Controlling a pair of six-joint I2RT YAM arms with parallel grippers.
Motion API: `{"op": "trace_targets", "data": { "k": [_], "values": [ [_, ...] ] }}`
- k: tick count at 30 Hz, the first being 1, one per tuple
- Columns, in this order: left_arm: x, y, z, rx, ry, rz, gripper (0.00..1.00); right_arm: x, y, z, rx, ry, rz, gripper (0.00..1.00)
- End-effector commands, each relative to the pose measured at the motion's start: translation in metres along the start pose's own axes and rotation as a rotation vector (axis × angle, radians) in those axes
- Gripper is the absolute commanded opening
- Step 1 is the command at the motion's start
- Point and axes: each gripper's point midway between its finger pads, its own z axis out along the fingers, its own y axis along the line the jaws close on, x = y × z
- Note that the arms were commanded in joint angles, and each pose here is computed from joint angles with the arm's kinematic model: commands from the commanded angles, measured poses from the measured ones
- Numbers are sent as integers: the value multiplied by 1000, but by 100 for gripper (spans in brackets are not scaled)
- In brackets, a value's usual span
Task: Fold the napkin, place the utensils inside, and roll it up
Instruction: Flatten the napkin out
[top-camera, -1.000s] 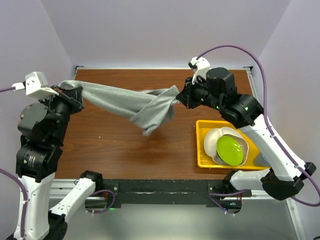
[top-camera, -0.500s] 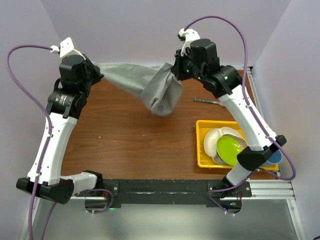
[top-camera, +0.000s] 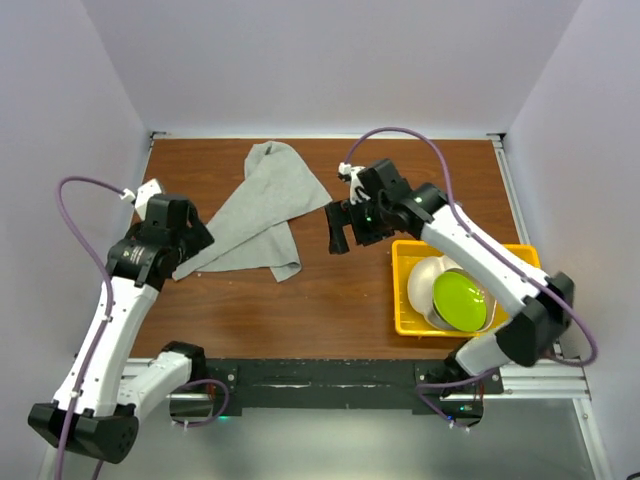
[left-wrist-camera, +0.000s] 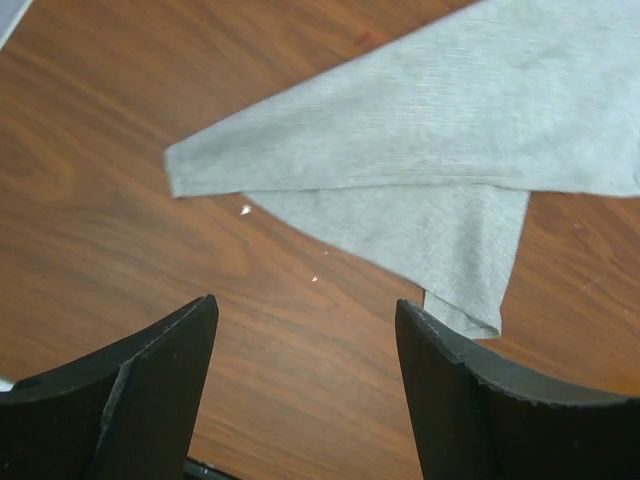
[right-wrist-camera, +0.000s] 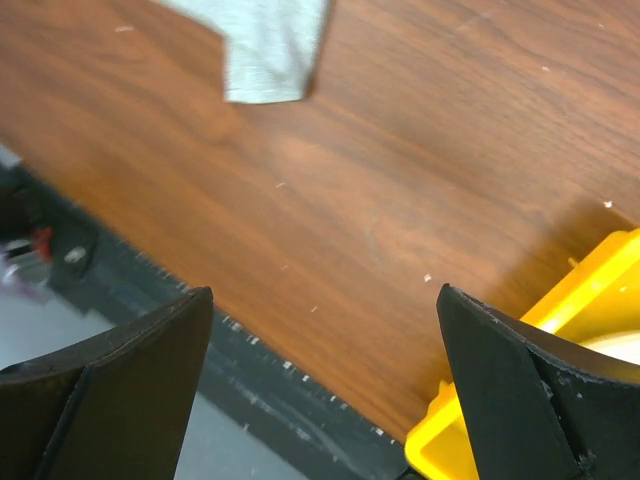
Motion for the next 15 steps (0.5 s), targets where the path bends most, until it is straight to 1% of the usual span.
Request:
{"op": "trace_targets", "data": {
  "k": [1, 2, 3, 4, 5, 7, 8, 9, 10, 11, 12, 13, 14, 15],
  "values": [
    [-26, -65, 23, 187, 1, 137, 70, -23, -13, 28, 70, -20, 35, 98],
    [-20, -75, 32, 219, 43, 209, 66, -23, -20, 42, 93, 4, 48, 98],
    [-20, -85, 39, 228, 61, 240, 62, -31, -21, 42, 108, 1, 70, 98],
    [-13, -95, 62, 219, 95, 273, 60, -34, -24, 45, 114, 5, 90, 98],
    [-9, -100, 71, 224, 113, 294, 58, -42, -24, 51, 117, -6, 108, 97],
    [-2, -118, 93, 245, 135, 317, 56, -43, -28, 74, 137, 10, 173, 96],
    [2, -128, 96, 290, 141, 349, 56, -52, -27, 79, 134, -4, 196, 94],
    [6, -142, 98, 342, 142, 373, 56, -46, -27, 99, 132, 42, 234, 93],
    [8, -157, 109, 380, 136, 387, 57, -48, -23, 105, 108, 55, 243, 89],
    [11, -168, 113, 412, 139, 419, 57, -58, -16, 112, 68, 38, 246, 86],
    [13, -184, 113, 439, 124, 453, 58, -54, -14, 125, 50, 64, 270, 85],
    [19, -197, 128, 442, 116, 481, 58, -55, -8, 129, 15, 69, 285, 85],
    [18, -202, 136, 418, 70, 523, 58, -58, -6, 136, -11, 57, 299, 84],
    [23, -217, 137, 428, 36, 562, 59, -59, -4, 140, -30, 55, 327, 84]
  ]
}}
